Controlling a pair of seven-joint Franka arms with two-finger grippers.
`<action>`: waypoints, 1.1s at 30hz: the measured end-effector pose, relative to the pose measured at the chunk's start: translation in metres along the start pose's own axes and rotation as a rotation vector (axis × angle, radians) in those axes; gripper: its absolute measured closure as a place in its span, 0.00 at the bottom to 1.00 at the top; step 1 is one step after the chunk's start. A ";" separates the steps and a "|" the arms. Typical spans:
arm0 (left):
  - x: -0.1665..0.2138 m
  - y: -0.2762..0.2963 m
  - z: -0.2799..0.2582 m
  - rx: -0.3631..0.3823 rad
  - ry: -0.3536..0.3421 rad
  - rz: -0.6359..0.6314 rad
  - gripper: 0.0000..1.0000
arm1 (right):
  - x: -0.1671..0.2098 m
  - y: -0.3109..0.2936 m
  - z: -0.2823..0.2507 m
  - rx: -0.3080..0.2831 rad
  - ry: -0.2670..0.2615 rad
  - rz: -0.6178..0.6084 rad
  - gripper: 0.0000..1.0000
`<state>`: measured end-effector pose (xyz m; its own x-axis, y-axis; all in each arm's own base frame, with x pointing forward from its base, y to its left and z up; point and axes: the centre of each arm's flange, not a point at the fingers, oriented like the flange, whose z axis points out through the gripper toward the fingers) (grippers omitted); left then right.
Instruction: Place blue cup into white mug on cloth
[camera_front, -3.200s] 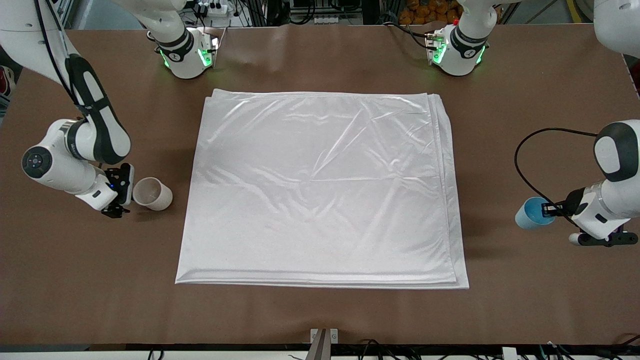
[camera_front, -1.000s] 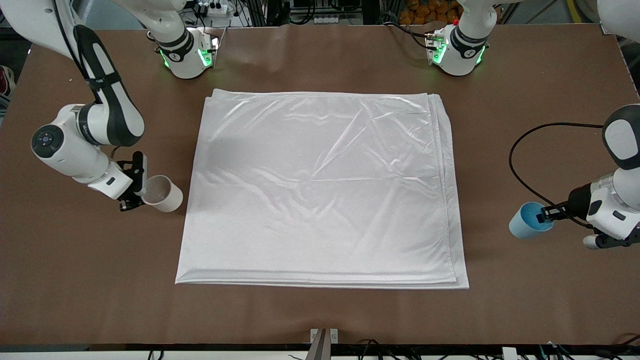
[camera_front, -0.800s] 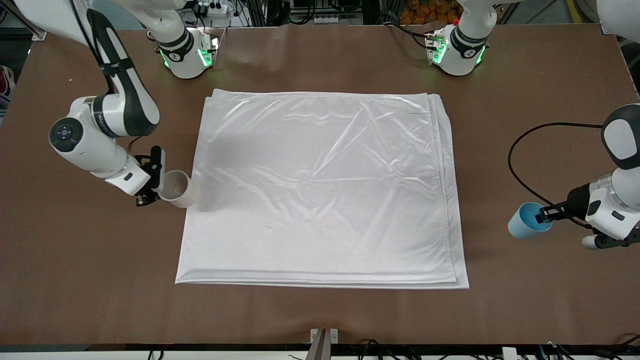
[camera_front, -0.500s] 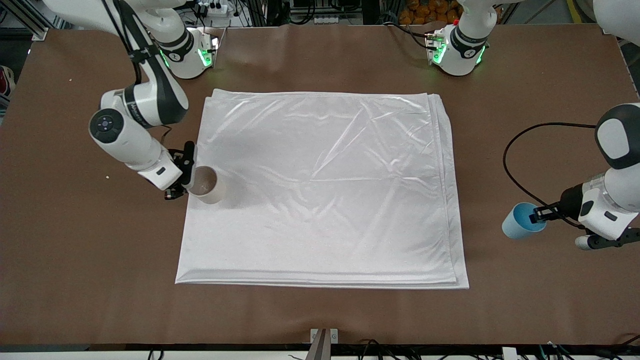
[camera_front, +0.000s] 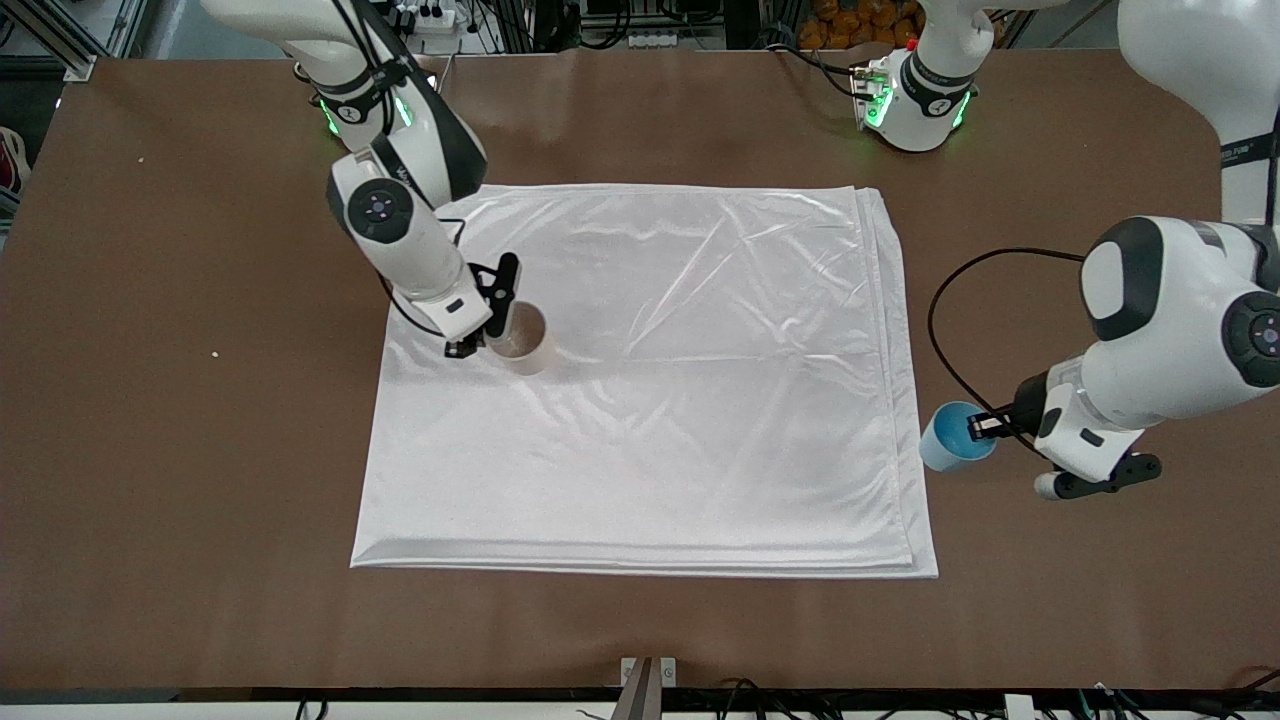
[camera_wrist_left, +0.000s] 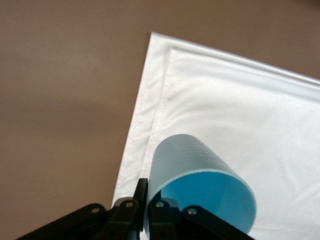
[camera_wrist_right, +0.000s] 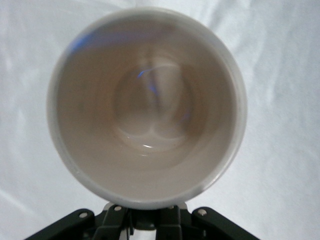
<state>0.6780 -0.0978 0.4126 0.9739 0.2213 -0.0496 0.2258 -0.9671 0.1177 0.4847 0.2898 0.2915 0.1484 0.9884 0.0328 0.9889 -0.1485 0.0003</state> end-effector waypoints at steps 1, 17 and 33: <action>-0.002 0.005 0.002 0.001 -0.003 -0.003 0.94 | 0.008 -0.006 0.002 0.002 0.000 0.005 0.81; -0.047 0.108 0.072 0.044 -0.068 -0.058 0.94 | 0.107 -0.035 0.044 -0.036 -0.031 0.106 0.81; -0.066 0.140 0.073 0.047 -0.064 -0.092 0.94 | 0.129 -0.022 0.080 -0.032 -0.043 0.102 0.81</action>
<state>0.6440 -0.2568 0.3596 0.9454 0.3025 -0.1214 0.3114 -0.9482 0.0629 0.4828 0.4235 0.2158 0.2493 0.9684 -0.0086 0.9680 -0.2489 0.0310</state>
